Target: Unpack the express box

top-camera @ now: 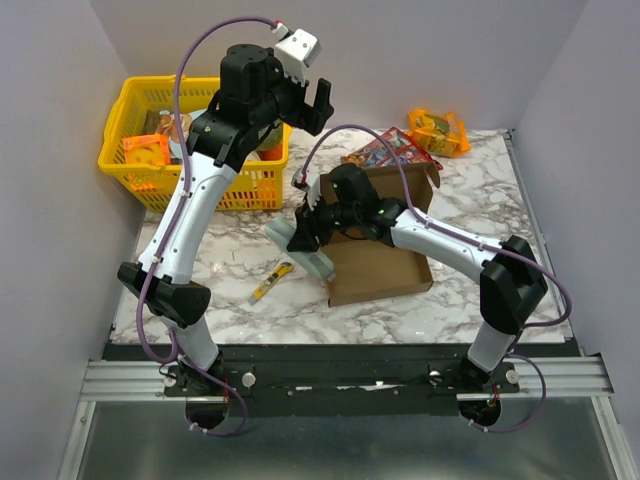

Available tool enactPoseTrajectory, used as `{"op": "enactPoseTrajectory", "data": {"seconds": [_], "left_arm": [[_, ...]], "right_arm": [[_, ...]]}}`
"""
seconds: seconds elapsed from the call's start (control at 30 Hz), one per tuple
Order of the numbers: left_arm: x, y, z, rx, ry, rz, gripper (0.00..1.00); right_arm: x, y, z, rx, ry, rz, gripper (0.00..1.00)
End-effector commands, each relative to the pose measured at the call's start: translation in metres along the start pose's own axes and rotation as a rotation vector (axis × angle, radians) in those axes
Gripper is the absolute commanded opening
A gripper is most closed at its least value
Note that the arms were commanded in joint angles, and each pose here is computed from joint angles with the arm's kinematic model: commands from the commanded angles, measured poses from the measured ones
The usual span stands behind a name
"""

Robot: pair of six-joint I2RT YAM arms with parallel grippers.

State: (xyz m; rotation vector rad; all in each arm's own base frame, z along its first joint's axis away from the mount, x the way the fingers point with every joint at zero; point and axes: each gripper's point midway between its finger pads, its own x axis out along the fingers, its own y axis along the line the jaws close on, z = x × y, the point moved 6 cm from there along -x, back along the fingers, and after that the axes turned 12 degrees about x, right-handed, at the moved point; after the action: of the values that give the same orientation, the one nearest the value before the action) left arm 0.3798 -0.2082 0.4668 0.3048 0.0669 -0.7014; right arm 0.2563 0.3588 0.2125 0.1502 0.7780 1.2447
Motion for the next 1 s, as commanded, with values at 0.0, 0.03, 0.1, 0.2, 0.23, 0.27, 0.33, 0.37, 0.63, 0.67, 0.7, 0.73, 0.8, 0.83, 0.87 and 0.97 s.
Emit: {"op": "enactPoseTrajectory", "data": {"seconds": [0.0, 0.03, 0.1, 0.2, 0.23, 0.27, 0.33, 0.37, 0.63, 0.67, 0.7, 0.73, 0.8, 0.83, 0.87, 0.97], "left_arm": [[-0.006, -0.002, -0.012, 0.013, 0.059, 0.017, 0.98], [-0.01, -0.002, -0.011, 0.017, 0.057, 0.02, 0.98], [-0.01, -0.002, -0.016, 0.021, 0.074, 0.019, 0.98], [-0.014, -0.002, -0.021, 0.038, 0.093, 0.032, 0.99], [-0.015, -0.001, -0.021, 0.044, 0.096, 0.035, 0.99], [-0.015, -0.001, -0.024, 0.043, 0.1, 0.034, 0.99], [-0.014, -0.002, -0.025, 0.036, 0.098, 0.015, 0.98], [-0.015, 0.0, -0.024, 0.027, 0.094, 0.015, 0.99], [-0.005, 0.01, -0.029, 0.035, 0.104, 0.033, 0.98], [-0.004, 0.011, -0.029, 0.037, 0.108, 0.042, 0.98], [-0.003, 0.012, -0.028, 0.045, 0.104, 0.039, 0.99], [0.0, 0.012, -0.029, 0.044, 0.107, 0.035, 0.98], [0.002, 0.011, -0.027, 0.045, 0.096, 0.021, 0.98], [0.004, 0.01, -0.028, 0.038, 0.097, 0.016, 0.98], [0.005, 0.01, -0.027, 0.033, 0.093, 0.01, 0.98], [0.006, 0.006, -0.026, 0.024, 0.083, -0.019, 0.98]], "right_arm": [[-0.002, 0.019, 0.028, 0.058, -0.063, 0.091, 0.43], [-0.002, 0.02, 0.028, 0.059, -0.06, 0.097, 0.42], [-0.005, 0.021, 0.025, 0.052, -0.053, 0.098, 0.38], [-0.024, 0.029, 0.016, -0.135, 0.001, 0.149, 0.28], [-0.031, 0.023, 0.0, -0.131, 0.065, 0.096, 0.26], [-0.039, 0.016, -0.007, -0.205, 0.082, 0.047, 0.22], [-0.068, 0.009, -0.032, -0.255, 0.167, -0.032, 0.18], [-0.081, 0.0, -0.039, -0.336, 0.198, -0.058, 0.16], [-0.221, -0.034, -0.104, -0.203, 0.322, -0.468, 0.15], [-0.233, -0.041, -0.111, -0.23, 0.344, -0.513, 0.15], [-0.24, -0.046, -0.125, -0.237, 0.383, -0.546, 0.15], [-0.25, -0.051, -0.135, -0.259, 0.42, -0.599, 0.15], [-0.267, -0.062, -0.159, -0.299, 0.467, -0.663, 0.14], [-0.275, -0.07, -0.164, -0.297, 0.479, -0.723, 0.13], [-0.289, -0.08, -0.171, -0.242, 0.479, -0.786, 0.12], [-0.315, -0.103, -0.189, -0.017, 0.436, -0.882, 0.1]]}}
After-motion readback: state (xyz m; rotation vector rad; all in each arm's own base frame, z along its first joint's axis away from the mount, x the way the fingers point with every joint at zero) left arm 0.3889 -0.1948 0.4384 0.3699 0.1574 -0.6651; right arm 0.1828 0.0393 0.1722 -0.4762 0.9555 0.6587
